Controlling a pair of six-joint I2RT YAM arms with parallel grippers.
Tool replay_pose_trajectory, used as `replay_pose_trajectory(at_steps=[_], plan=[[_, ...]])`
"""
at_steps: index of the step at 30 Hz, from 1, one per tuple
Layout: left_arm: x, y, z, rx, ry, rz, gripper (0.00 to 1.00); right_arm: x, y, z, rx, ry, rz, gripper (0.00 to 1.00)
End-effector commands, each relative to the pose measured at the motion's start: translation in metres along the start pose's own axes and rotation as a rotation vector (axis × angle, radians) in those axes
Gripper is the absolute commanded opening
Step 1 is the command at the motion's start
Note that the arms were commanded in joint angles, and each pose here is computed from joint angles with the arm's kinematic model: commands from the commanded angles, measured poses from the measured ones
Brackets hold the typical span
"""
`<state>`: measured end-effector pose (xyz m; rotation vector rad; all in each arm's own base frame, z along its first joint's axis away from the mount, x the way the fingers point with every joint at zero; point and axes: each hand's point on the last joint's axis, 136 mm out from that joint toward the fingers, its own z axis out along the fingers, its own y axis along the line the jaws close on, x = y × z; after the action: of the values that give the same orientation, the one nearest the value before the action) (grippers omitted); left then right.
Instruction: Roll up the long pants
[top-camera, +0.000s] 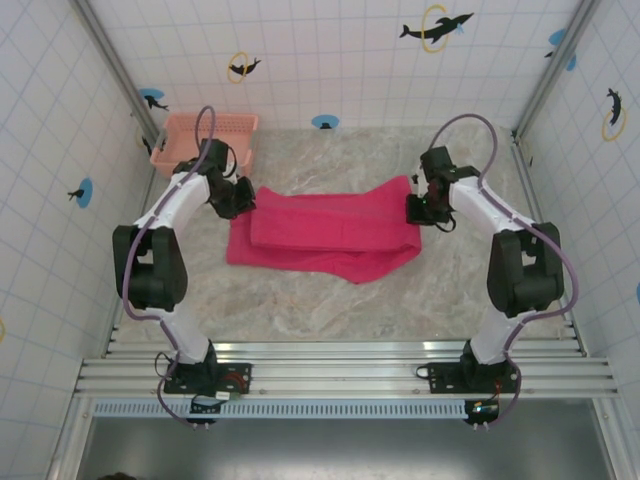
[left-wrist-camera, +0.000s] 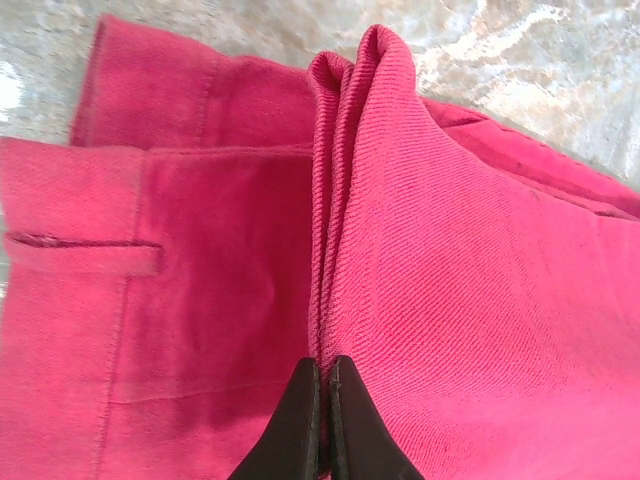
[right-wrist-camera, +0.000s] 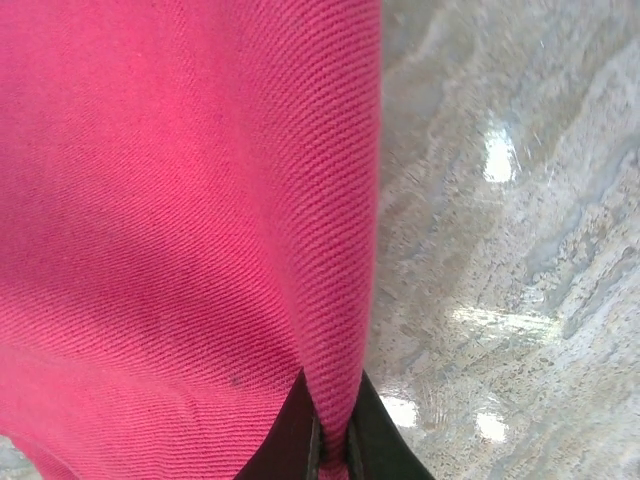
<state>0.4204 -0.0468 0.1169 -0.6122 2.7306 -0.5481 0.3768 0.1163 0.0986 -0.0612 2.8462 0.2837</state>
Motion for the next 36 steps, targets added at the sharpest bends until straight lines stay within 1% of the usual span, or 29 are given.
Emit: replay_pose_trajectory(at_steps=[1, 6, 9, 11, 15, 17, 20, 27, 36], plan=[[-0.012, 0.029, -0.021, -0.068, -0.055, -0.028, 0.0, 0.004, 0.002, -0.012, 0.13, 0.019, -0.096, 0.0], [-0.011, 0.055, -0.037, -0.093, -0.065, -0.048, 0.0, 0.009, 0.033, 0.008, 0.158, 0.046, -0.172, 0.0], [-0.012, 0.064, -0.043, -0.101, -0.073, -0.045, 0.0, 0.011, 0.052, 0.019, 0.164, 0.056, -0.212, 0.0], [-0.004, 0.071, -0.035, -0.103, -0.046, -0.054, 0.0, 0.014, 0.06, 0.029, 0.173, 0.066, -0.225, 0.0], [0.001, 0.076, -0.018, -0.091, -0.015, -0.069, 0.0, 0.019, 0.057, 0.045, 0.199, 0.083, -0.21, 0.0], [0.003, 0.077, -0.012, -0.083, -0.007, -0.083, 0.0, 0.02, 0.052, 0.045, 0.222, 0.084, -0.205, 0.0], [0.005, 0.077, -0.01, -0.078, -0.01, -0.089, 0.0, 0.021, 0.039, 0.038, 0.249, 0.069, -0.186, 0.0], [-0.001, 0.076, -0.009, -0.077, -0.017, -0.088, 0.0, 0.019, 0.009, 0.023, 0.254, 0.042, -0.109, 0.0], [-0.012, 0.073, -0.006, -0.069, -0.029, -0.099, 0.0, 0.018, 0.006, 0.021, 0.246, 0.035, -0.096, 0.0]])
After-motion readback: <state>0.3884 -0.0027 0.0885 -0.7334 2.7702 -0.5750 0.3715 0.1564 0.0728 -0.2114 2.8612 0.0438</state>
